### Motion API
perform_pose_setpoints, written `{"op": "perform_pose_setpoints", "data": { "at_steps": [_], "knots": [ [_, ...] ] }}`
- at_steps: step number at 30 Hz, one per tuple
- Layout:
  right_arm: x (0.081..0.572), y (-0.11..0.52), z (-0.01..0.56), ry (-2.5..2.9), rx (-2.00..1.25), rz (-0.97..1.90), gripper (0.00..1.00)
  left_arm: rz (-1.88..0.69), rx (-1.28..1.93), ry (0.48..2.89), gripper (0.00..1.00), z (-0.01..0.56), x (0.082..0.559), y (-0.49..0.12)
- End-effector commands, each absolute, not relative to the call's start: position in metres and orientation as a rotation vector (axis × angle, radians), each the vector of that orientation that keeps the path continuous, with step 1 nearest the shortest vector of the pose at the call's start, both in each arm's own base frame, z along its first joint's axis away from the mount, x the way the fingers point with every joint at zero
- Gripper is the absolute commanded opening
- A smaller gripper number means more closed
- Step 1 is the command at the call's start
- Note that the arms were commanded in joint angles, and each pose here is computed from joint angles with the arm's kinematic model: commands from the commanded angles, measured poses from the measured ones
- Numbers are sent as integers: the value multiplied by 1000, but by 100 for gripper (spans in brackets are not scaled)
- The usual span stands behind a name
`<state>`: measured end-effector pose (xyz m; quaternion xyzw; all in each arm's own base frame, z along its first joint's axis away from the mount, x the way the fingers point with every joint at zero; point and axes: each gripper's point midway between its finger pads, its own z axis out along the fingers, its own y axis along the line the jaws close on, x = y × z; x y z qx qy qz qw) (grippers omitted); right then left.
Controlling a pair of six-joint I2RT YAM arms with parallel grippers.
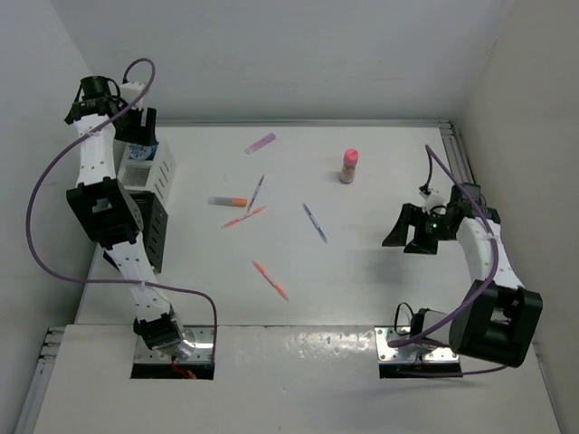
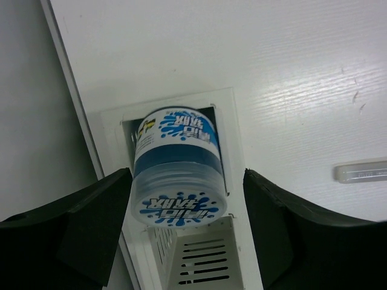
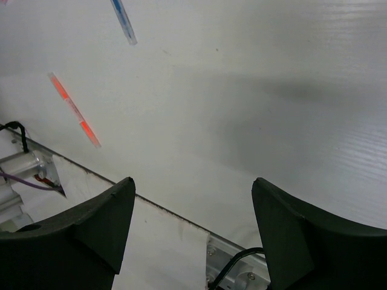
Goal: Sort the stationery into containers
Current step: Place the stationery in the storage box, then pick up the stationery from the storage box.
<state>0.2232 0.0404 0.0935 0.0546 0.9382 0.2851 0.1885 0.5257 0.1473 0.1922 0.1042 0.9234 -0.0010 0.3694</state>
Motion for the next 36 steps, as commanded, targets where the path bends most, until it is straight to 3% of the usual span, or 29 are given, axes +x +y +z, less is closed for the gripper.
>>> {"op": "perform_pose_setpoints", "data": {
  "at_steps": [1,11,16,23,36],
  "knots": [
    [237,43,107,2596,96,769,77,33,367,2186,81,265,531,127],
    [234,55,105,2610,2,708,77,57,337,2113,82,289,529,128],
    [232,57,104,2616,-27,694,77,131,240,2191,82,267,513,157],
    [231,60,99,2627,-33,697,77,-54,93,2218,85,221,490,166],
    [228,61,90,2648,-34,704,77,-55,26,2086,89,233,500,167]
  ]
}}
